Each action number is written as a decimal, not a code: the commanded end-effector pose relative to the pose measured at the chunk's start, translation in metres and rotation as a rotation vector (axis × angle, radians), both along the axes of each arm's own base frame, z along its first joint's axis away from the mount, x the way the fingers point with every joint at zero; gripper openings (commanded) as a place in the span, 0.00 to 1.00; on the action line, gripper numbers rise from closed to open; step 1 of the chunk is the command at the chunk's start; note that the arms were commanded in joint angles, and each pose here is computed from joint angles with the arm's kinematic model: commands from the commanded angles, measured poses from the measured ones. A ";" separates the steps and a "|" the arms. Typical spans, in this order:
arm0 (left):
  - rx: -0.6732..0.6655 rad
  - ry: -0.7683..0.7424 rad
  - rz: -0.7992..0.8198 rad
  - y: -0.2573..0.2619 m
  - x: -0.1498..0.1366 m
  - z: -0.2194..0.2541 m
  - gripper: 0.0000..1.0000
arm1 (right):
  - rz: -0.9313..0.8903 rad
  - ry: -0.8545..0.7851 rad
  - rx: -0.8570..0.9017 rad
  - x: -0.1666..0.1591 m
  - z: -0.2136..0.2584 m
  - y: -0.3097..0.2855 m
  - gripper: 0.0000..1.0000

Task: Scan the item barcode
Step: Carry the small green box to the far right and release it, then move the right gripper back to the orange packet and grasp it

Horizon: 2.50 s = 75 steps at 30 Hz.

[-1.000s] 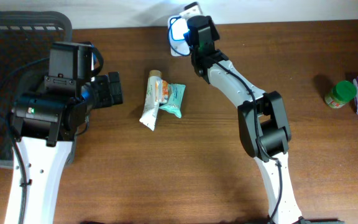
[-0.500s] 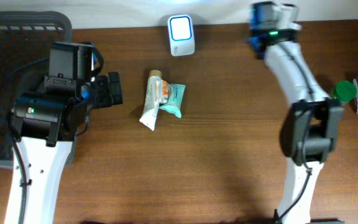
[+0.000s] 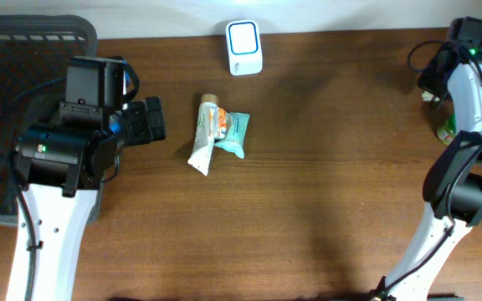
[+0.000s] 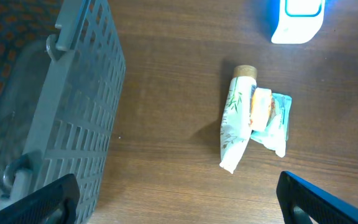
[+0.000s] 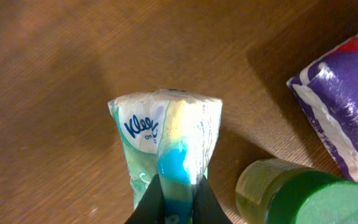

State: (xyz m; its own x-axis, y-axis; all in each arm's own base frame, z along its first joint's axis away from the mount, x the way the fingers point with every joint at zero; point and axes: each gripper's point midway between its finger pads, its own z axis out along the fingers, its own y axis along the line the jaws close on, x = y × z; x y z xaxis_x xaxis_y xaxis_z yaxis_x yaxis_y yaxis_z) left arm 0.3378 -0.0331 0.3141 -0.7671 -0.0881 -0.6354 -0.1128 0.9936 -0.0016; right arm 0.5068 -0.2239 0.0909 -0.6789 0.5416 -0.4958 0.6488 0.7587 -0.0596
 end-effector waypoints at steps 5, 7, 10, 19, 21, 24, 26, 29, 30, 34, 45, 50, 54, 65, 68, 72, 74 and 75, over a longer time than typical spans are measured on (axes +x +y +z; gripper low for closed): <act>0.020 -0.002 0.000 0.003 0.000 0.001 0.99 | -0.115 0.097 0.002 -0.034 -0.046 -0.044 0.04; 0.020 -0.002 0.000 0.004 0.000 0.000 0.99 | -0.129 0.102 -0.002 -0.039 -0.046 -0.054 0.04; 0.020 -0.002 0.000 0.004 0.000 0.000 0.99 | -0.095 0.132 -0.014 -0.046 -0.046 -0.061 0.04; 0.020 -0.002 0.000 0.004 0.000 0.000 0.99 | -0.142 0.256 -0.122 -0.075 -0.042 -0.081 0.04; 0.020 -0.002 0.000 0.004 0.000 0.001 0.99 | -0.124 0.238 -0.087 -0.071 -0.045 -0.075 0.05; 0.020 -0.002 0.000 0.004 0.000 0.000 0.99 | -0.089 0.192 -0.014 -0.060 -0.049 -0.063 0.17; 0.020 -0.002 0.000 0.003 0.000 0.000 0.99 | -0.064 0.156 0.033 -0.052 -0.051 -0.056 0.29; 0.020 -0.001 0.000 0.004 0.000 0.000 0.99 | -0.061 0.141 0.034 -0.049 -0.046 -0.056 0.49; 0.020 -0.002 0.000 0.003 0.000 0.000 0.99 | -0.062 0.134 0.032 -0.048 -0.043 -0.056 0.50; 0.020 -0.002 0.000 0.003 0.000 0.000 0.99 | -0.062 0.054 -0.006 -0.038 -0.001 -0.060 0.51; 0.021 -0.002 0.000 0.004 0.000 0.000 0.99 | 0.203 -0.204 0.240 -0.009 0.102 0.042 0.99; 0.020 -0.002 0.000 0.004 0.000 0.000 0.99 | 0.436 -0.160 0.609 -0.012 0.085 0.162 0.98; 0.020 -0.001 0.000 0.003 0.000 0.000 0.99 | 0.564 -0.075 0.636 -0.014 0.058 0.236 0.99; 0.020 -0.001 0.000 0.003 0.000 0.000 0.99 | 0.929 -0.130 0.537 -0.011 0.053 0.426 0.99; 0.020 -0.002 0.000 0.004 0.000 0.000 0.99 | 0.873 -0.117 0.498 -0.017 0.046 0.456 0.99; 0.020 -0.002 0.000 0.003 0.000 0.000 0.99 | 0.935 -0.130 0.433 -0.025 0.035 0.502 0.91; 0.021 -0.001 0.000 0.004 0.000 0.000 0.99 | 0.917 -0.131 0.422 -0.027 0.029 0.512 0.86; 0.020 -0.001 0.000 0.004 0.000 0.000 0.99 | 0.889 -0.134 0.417 -0.028 0.027 0.516 0.83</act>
